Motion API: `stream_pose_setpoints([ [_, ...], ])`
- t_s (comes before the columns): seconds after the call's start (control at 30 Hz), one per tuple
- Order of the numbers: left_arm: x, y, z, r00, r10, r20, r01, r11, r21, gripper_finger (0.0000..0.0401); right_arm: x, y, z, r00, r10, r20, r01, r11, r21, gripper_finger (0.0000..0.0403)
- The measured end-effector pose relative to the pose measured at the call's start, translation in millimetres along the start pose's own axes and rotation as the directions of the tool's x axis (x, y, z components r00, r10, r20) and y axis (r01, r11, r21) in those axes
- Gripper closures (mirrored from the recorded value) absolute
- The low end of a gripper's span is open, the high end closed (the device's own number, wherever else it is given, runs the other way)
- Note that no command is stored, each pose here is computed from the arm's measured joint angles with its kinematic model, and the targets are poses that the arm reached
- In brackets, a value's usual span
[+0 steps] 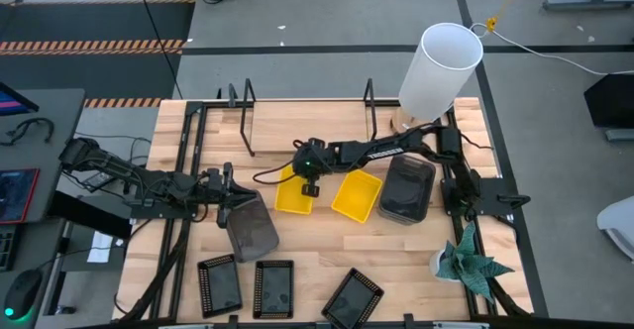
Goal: Stack baskets on shelf by color
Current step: Stack the left yellow bin on the yellow bins
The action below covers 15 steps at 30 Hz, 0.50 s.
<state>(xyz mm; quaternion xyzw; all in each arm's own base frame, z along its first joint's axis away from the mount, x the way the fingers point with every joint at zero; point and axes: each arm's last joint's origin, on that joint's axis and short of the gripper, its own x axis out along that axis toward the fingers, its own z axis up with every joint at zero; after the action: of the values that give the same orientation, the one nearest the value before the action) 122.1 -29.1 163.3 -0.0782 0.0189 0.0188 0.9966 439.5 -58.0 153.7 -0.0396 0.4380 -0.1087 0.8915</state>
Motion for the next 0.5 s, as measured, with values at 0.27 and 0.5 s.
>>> stream_pose_setpoints([
  [0.27, 0, 0, 0, 1.000, 0.000, 0.001, 0.000, 1.000, 0.000, 0.0366, -32, -7, 11, 1.000, -0.013, 0.011, 0.012, 1.000, 0.029, 0.0393],
  [0.5, 0, 0, 0, 1.000, 0.000, 0.000, 0.000, 1.000, 0.000, 0.0361, -90, -19, 20, 0.998, -0.062, 0.008, 0.061, 0.996, 0.067, 0.0395],
])
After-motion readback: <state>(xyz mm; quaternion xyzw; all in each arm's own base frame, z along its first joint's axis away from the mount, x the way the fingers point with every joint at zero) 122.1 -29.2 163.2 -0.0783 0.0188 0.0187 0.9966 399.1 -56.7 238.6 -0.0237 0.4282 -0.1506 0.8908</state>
